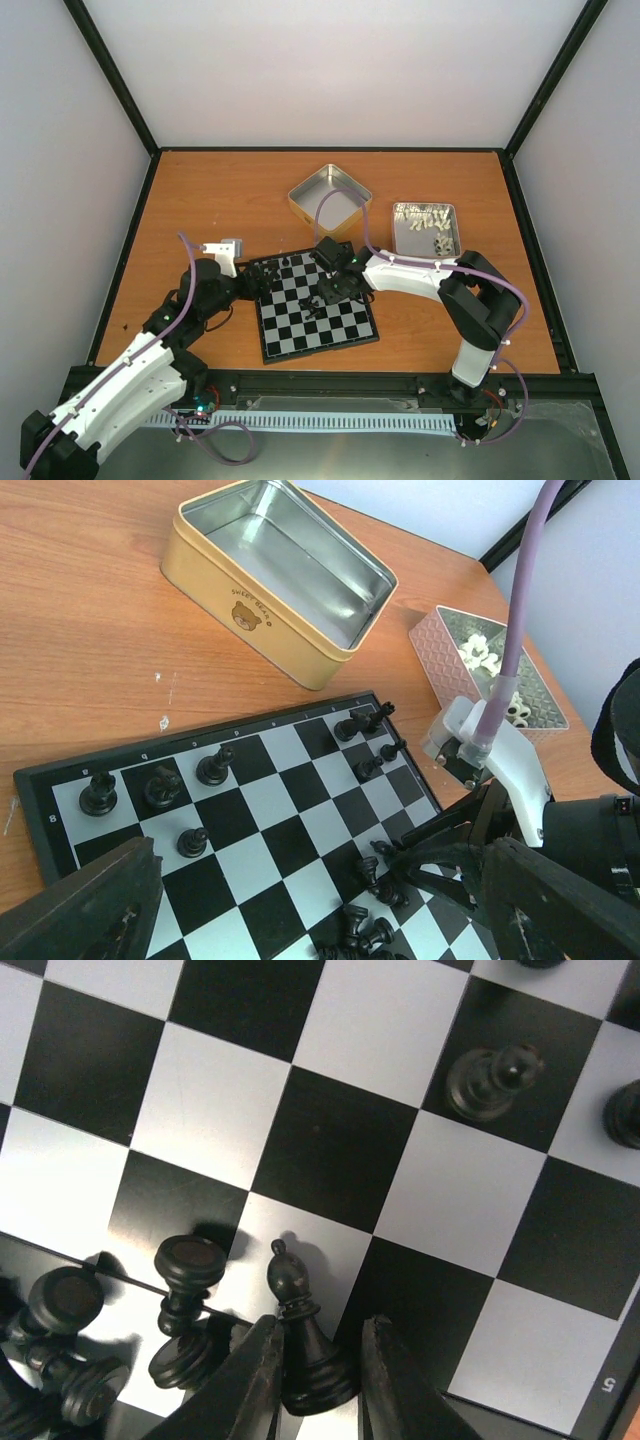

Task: Set up the chess pieces on the board
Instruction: Pick up the chess piece from the chessboard, then place the chess piece on the chessboard.

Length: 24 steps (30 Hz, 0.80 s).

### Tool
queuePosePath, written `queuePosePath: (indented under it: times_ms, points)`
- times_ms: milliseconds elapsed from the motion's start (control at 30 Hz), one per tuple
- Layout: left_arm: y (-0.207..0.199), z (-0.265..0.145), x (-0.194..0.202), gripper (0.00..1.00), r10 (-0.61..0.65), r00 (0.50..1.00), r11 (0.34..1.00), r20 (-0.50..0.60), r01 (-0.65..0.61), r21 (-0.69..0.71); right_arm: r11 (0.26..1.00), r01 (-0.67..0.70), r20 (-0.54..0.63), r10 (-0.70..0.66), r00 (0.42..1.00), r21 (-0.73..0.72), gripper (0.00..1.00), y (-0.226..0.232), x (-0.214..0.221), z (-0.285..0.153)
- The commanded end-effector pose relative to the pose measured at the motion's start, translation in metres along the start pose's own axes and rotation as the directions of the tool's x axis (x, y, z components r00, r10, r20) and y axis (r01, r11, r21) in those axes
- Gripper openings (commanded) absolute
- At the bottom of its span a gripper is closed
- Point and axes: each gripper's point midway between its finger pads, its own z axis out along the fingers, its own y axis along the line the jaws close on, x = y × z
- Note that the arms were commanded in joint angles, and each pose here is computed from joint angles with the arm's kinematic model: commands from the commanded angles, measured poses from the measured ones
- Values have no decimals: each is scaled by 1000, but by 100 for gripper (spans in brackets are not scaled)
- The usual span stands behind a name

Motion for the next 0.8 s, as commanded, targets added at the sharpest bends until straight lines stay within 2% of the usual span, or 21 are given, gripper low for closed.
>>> queuePosePath:
  times_ms: [0,133,333,500,633,767]
  points:
    - [-6,-5,-14,89,20,999,1000,51,-21,18,1000,1,-7,-1,1000,-5,15,-2,5,0]
    - [-8,-6,-14,90,14,999,999,51,-15,28,1000,-20,51,21,998,-2,14,-4,-3,-10]
    - [-20,-9,-14,91,12,999,996,37,-15,90,998,-59,239,58,969,-5,13,-11,-26,-36]
    - [-46,-17,-16,96,27,1000,977,14,-29,213,985,0,389,67,919,-171,14,13,-43,-68]
    - [-75,-28,-18,99,55,998,936,-13,-47,349,933,113,473,66,878,-341,14,44,-51,-99]
    - [-94,-40,-23,100,46,999,904,-26,-30,427,874,220,539,55,840,-433,13,64,-53,-129]
